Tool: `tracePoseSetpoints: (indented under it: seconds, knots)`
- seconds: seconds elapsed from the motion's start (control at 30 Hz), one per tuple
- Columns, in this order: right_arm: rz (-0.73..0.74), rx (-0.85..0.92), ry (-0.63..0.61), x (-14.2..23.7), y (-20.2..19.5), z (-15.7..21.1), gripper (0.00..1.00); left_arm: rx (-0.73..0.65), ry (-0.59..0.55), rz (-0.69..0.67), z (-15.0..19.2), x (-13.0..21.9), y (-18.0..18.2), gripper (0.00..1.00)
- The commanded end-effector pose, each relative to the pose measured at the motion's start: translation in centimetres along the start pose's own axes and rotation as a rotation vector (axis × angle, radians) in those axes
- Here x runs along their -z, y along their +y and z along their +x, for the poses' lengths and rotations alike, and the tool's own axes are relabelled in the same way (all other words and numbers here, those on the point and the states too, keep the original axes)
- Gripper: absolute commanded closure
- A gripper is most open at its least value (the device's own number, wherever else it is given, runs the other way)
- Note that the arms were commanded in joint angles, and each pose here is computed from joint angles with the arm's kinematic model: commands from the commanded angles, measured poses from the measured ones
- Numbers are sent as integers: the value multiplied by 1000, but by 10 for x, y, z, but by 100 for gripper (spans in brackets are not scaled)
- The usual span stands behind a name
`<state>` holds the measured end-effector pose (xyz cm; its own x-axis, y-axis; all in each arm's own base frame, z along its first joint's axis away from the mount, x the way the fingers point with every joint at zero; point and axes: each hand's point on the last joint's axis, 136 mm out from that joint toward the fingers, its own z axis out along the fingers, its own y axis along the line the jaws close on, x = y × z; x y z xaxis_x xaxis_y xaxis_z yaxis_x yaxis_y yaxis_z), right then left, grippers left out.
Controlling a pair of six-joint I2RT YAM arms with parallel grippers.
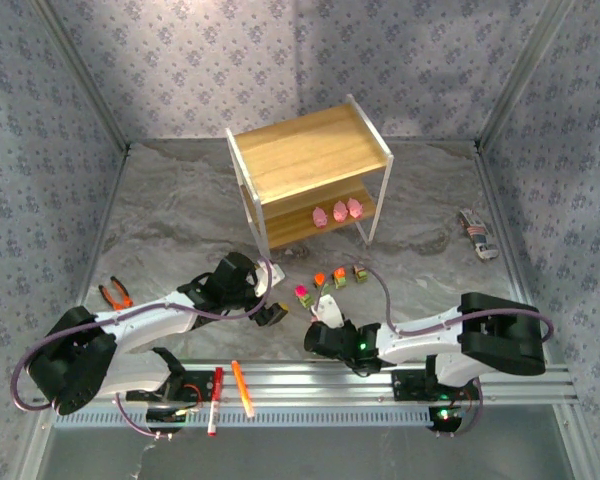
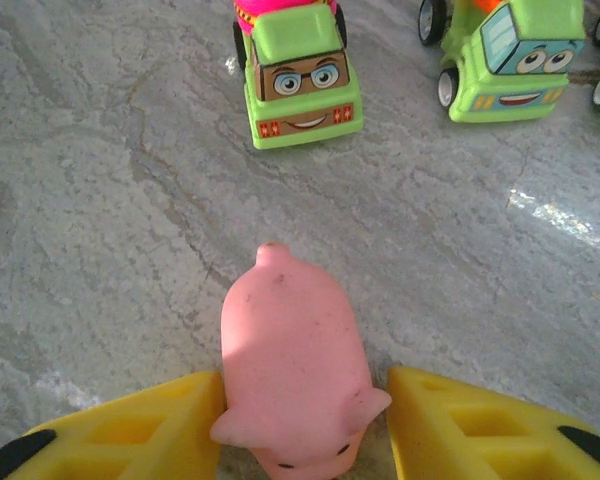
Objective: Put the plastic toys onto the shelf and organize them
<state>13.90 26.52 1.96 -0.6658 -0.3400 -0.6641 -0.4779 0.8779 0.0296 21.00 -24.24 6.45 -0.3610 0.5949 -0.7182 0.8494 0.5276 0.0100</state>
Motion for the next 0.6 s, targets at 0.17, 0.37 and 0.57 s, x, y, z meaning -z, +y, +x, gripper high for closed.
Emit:
tracePoseSetpoints:
  seconds: [0.17, 0.37, 0.57]
  knots:
    - [9, 5, 6, -4, 1, 12, 61, -4, -46, 6, -20, 2, 2, 0]
    - [7, 20, 0, -2, 3, 10, 68, -4, -43, 7, -19, 1, 2, 0]
    - [7, 19, -9, 1, 3, 6, 71, -4, -45, 7, -20, 1, 2, 0]
